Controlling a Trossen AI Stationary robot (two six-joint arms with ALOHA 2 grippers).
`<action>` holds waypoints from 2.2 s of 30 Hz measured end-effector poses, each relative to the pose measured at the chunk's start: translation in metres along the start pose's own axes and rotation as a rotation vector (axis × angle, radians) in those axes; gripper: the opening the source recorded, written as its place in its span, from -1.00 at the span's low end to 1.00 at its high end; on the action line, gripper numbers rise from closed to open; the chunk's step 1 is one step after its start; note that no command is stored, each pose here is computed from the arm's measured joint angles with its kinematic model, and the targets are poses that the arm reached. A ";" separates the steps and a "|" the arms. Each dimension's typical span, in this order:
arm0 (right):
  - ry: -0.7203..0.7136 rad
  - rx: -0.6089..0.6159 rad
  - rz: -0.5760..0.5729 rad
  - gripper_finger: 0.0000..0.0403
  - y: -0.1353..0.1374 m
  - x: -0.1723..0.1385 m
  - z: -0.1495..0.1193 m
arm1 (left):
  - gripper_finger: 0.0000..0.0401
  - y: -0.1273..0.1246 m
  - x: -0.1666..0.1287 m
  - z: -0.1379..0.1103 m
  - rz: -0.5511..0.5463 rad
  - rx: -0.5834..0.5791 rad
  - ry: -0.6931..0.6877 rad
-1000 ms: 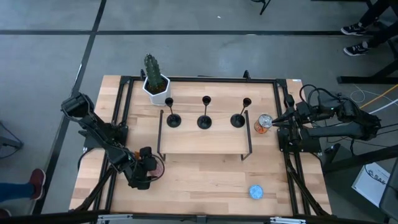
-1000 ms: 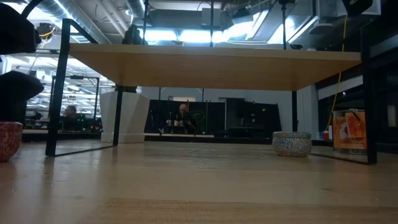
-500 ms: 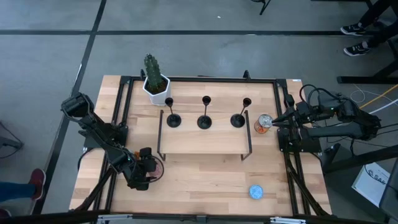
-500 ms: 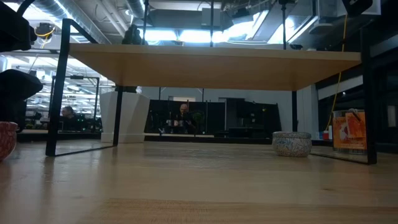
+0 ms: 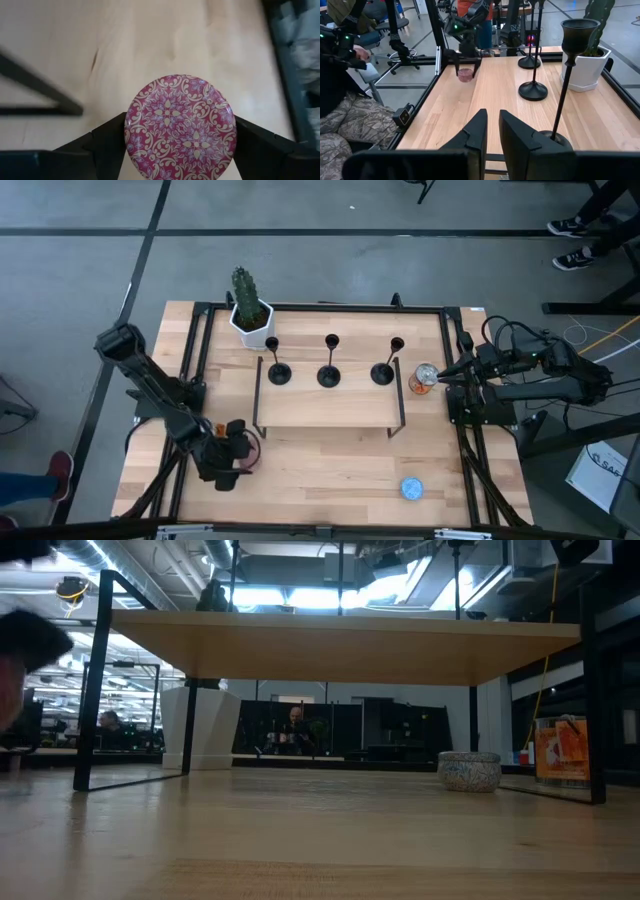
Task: Pick & Place candle stick holders
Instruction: Put the red scented candle on the shelf
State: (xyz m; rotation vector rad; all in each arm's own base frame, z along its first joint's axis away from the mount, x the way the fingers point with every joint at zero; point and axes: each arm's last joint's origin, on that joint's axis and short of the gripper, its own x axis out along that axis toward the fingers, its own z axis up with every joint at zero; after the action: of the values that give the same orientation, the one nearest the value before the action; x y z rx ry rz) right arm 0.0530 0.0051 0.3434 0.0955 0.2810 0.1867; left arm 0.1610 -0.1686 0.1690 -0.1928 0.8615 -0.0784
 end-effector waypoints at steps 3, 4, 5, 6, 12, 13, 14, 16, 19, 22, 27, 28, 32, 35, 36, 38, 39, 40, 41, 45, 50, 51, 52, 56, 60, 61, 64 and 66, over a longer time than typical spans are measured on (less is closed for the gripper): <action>0.000 0.000 0.000 -0.74 0.000 0.000 0.000 | 0.44 -0.007 -0.011 0.013 -0.050 0.034 -0.038; 0.000 0.000 0.000 -0.74 0.000 0.000 0.000 | 0.44 -0.010 -0.015 0.018 -0.070 0.047 -0.052; 0.000 0.000 0.000 -0.74 0.000 0.000 0.000 | 0.44 -0.013 -0.020 0.024 -0.092 0.063 -0.070; 0.000 0.000 0.001 -0.74 0.000 0.000 0.000 | 0.44 -0.016 -0.025 0.029 -0.113 0.081 -0.087; 0.000 0.000 0.001 -0.74 0.000 0.000 0.000 | 0.44 -0.030 -0.054 0.060 -0.198 0.218 -0.209; 0.000 0.000 0.001 -0.74 0.000 0.000 0.000 | 0.44 -0.032 -0.059 0.065 -0.204 0.243 -0.229; 0.000 0.000 0.001 -0.74 0.000 0.000 0.000 | 0.44 -0.033 -0.063 0.069 -0.209 0.264 -0.248; 0.000 0.000 0.001 -0.74 0.000 0.000 0.000 | 0.44 -0.033 -0.068 0.078 -0.205 0.296 -0.282; 0.000 0.000 0.003 -0.74 0.000 0.000 0.000 | 0.44 -0.030 -0.073 0.089 -0.184 0.315 -0.321; 0.000 0.000 0.003 -0.74 0.000 0.000 0.000 | 0.45 -0.025 -0.072 0.098 -0.156 0.312 -0.337; 0.000 0.000 0.003 -0.74 0.000 0.000 0.000 | 0.46 -0.010 -0.066 0.110 -0.087 0.271 -0.351; 0.000 0.000 0.003 -0.74 0.000 0.000 0.000 | 0.46 -0.006 -0.065 0.112 -0.062 0.258 -0.358; 0.000 0.000 0.003 -0.74 0.000 0.000 0.000 | 0.46 0.011 -0.060 0.123 0.037 0.173 -0.383; 0.000 0.000 0.003 -0.74 0.000 0.000 0.000 | 0.46 0.024 -0.055 0.128 0.092 0.100 -0.370; 0.000 0.000 0.003 -0.74 0.000 0.000 0.000 | 0.46 0.029 -0.054 0.130 0.112 0.073 -0.365; 0.000 0.000 0.003 -0.74 0.000 0.000 0.000 | 0.46 0.037 -0.053 0.131 0.157 0.019 -0.359; 0.000 0.000 0.003 -0.74 0.000 0.000 0.000 | 0.46 0.041 -0.052 0.131 0.178 -0.003 -0.351; 0.000 0.000 0.003 -0.74 0.000 0.000 0.000 | 0.46 0.044 -0.051 0.132 0.195 -0.025 -0.345; 0.000 0.000 0.003 -0.74 0.000 0.000 0.000 | 0.47 0.047 -0.051 0.132 0.208 -0.040 -0.341; 0.000 0.000 0.002 -0.74 0.000 0.000 0.000 | 0.47 0.056 -0.049 0.133 0.246 -0.076 -0.319; 0.000 0.000 0.002 -0.74 0.000 0.000 0.000 | 0.47 0.063 -0.048 0.129 0.292 -0.079 -0.268; 0.000 0.000 -0.001 -0.74 0.000 0.000 0.000 | 0.47 0.064 -0.048 0.129 0.302 -0.079 -0.261; 0.000 0.000 -0.001 -0.74 0.000 0.000 0.000 | 0.47 0.065 -0.047 0.128 0.315 -0.082 -0.255; 0.000 0.000 -0.001 -0.74 0.000 0.000 0.000 | 0.47 0.071 -0.047 0.127 0.372 -0.093 -0.250; 0.000 0.000 -0.001 -0.74 0.000 0.000 0.000 | 0.47 0.075 -0.047 0.126 0.393 -0.095 -0.224; 0.000 0.000 -0.001 -0.74 0.000 0.000 0.000 | 0.47 0.076 -0.047 0.125 0.392 -0.095 -0.215; 0.000 0.000 0.000 -0.74 0.000 0.000 0.000 | 0.47 0.078 -0.047 0.125 0.386 -0.096 -0.195; 0.000 0.000 0.000 -0.74 0.000 0.000 0.000 | 0.47 0.078 -0.047 0.125 0.389 -0.094 -0.192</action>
State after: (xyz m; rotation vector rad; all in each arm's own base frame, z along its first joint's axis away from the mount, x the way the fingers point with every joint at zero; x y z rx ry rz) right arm 0.0530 0.0051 0.3434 0.0954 0.2806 0.1862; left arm 0.2246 -0.0680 0.2672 -0.1158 0.6984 0.3396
